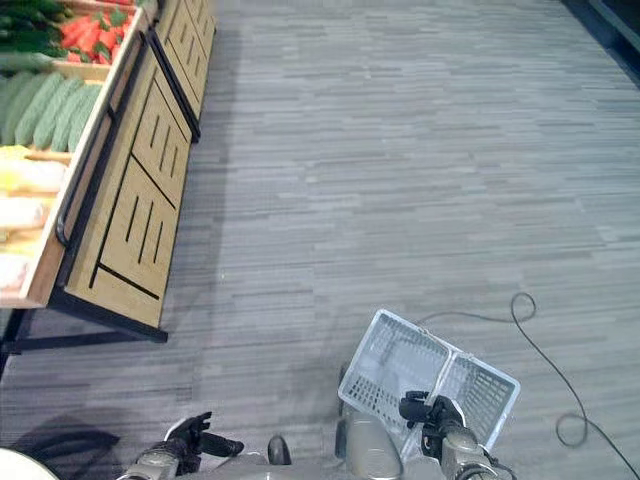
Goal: Get the vegetables into the basket
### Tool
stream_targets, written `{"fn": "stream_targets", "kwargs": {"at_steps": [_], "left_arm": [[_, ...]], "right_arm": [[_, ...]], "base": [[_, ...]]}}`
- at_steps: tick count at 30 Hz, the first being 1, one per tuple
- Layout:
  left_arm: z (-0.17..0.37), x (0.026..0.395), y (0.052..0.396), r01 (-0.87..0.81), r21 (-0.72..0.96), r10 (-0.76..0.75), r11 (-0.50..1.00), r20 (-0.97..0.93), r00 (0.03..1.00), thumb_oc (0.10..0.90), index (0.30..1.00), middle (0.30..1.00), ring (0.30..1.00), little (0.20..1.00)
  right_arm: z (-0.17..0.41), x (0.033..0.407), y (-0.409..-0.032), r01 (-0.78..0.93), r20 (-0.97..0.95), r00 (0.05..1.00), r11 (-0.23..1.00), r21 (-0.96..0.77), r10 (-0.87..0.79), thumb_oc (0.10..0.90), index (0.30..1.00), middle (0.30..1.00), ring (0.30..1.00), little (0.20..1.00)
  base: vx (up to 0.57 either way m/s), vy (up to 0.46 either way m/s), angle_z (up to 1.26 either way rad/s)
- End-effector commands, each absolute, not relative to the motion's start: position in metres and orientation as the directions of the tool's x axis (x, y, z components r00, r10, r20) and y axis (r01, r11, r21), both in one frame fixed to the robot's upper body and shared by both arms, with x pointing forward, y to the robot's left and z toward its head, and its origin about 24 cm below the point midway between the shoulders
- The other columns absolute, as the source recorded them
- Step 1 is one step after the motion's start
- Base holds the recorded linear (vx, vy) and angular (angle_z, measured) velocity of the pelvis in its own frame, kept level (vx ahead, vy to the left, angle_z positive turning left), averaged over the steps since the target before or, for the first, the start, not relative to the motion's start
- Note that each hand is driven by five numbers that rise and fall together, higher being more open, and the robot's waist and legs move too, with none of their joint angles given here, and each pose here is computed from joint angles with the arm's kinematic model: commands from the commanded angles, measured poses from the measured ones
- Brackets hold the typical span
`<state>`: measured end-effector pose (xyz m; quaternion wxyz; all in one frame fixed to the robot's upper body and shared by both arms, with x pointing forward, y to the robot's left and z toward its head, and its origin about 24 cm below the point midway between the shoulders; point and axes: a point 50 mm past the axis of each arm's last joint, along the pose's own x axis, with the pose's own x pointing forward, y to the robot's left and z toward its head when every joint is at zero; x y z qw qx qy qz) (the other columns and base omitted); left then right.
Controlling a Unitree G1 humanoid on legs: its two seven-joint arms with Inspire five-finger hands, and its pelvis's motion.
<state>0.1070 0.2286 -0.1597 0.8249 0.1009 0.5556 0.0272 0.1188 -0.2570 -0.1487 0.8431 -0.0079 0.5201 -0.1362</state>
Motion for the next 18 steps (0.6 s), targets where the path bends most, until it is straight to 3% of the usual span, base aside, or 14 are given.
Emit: {"fn": "stream_targets", "kwargs": {"at_steps": [1, 4, 9, 18], "left_arm": [[-0.157, 0.115, 0.232, 0.022, 0.207, 0.182, 0.978, -0.902, 0.392, 0.9, 1.0, 1.0, 1.0, 1.0], [-0.156, 0.121, 0.23, 0.011, 0.197, 0.175, 0.98, -0.896, 0.408, 0.9, 1.0, 1.0, 1.0, 1.0], [-0.154, 0.129, 0.23, -0.031, 0.191, 0.185, 0.981, -0.886, 0.426, 0.9, 1.0, 1.0, 1.0, 1.0], [-0.155, 0.125, 0.229, -0.015, 0.199, 0.186, 0.98, -0.887, 0.422, 0.9, 1.0, 1.0, 1.0, 1.0]], "right_arm": [[-0.151, 0.096, -0.271, 0.161, -0.893, 0.365, 0.962, -0.219, -0.264, 0.4, 0.3, 0.3, 0.3, 0.3], [-0.147, 0.1, -0.278, 0.158, -0.881, 0.381, 0.958, -0.237, -0.281, 0.4, 0.3, 0.3, 0.3, 0.3], [-0.145, 0.098, -0.284, 0.16, -0.878, 0.375, 0.954, -0.253, -0.296, 0.4, 0.3, 0.3, 0.3, 0.3], [-0.146, 0.086, -0.292, 0.163, -0.884, 0.33, 0.942, -0.293, -0.332, 0.4, 0.3, 0.3, 0.3, 0.3]], "base": [[0.17, -0.203, 0.5], [0.32, -0.504, 0.63], [0.1, -0.152, 0.33], [0.16, 0.154, 0.19]]}}
